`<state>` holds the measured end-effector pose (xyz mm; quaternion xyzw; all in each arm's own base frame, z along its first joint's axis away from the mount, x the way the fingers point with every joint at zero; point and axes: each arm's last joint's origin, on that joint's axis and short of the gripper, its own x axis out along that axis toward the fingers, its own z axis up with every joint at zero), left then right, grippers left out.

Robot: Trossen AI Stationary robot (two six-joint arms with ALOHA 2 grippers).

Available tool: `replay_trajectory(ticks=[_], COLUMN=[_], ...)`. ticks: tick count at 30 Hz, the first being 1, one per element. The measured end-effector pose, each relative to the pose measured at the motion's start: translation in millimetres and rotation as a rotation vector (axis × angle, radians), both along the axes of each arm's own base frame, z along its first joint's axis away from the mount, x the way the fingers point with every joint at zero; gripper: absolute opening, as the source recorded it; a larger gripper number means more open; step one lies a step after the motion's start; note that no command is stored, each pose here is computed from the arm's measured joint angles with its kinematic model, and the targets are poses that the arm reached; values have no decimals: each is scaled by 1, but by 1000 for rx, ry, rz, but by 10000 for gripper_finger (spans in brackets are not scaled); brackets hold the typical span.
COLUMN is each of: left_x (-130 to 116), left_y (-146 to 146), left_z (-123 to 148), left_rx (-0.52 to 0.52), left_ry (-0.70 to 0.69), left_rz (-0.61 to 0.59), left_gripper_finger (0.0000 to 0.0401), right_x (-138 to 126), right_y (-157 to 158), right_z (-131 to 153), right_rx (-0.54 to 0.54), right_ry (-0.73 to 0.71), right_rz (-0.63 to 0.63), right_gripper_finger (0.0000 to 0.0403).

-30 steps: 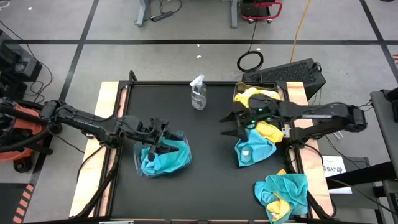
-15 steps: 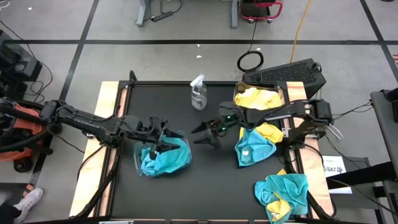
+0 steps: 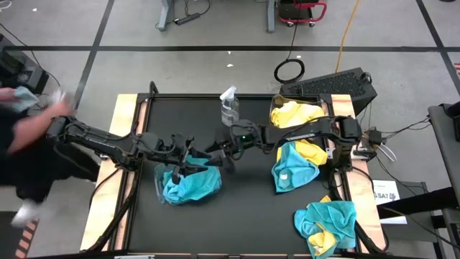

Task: Sort microfiber towel by color & place in baskets
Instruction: Put the blue towel into the bottom transparent bin

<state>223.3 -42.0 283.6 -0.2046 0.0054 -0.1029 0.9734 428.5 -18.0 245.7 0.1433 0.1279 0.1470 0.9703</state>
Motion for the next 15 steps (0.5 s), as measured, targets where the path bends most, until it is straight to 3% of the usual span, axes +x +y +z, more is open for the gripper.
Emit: replay_trajectory(ticks=[9, 15], left_x=[0, 0], left_y=[0, 0], left_z=[3, 3], left_rx=[16, 20], left_ry=[-36, -39], left_rz=[1, 2], left_gripper_finger=[255, 255], right_x=[13, 17], right_y=[-1, -1], right_z=[-15, -28], right_rx=[2, 35], right_ry=[-16, 5], right_rz=[-51, -59], right_gripper_finger=[246, 180])
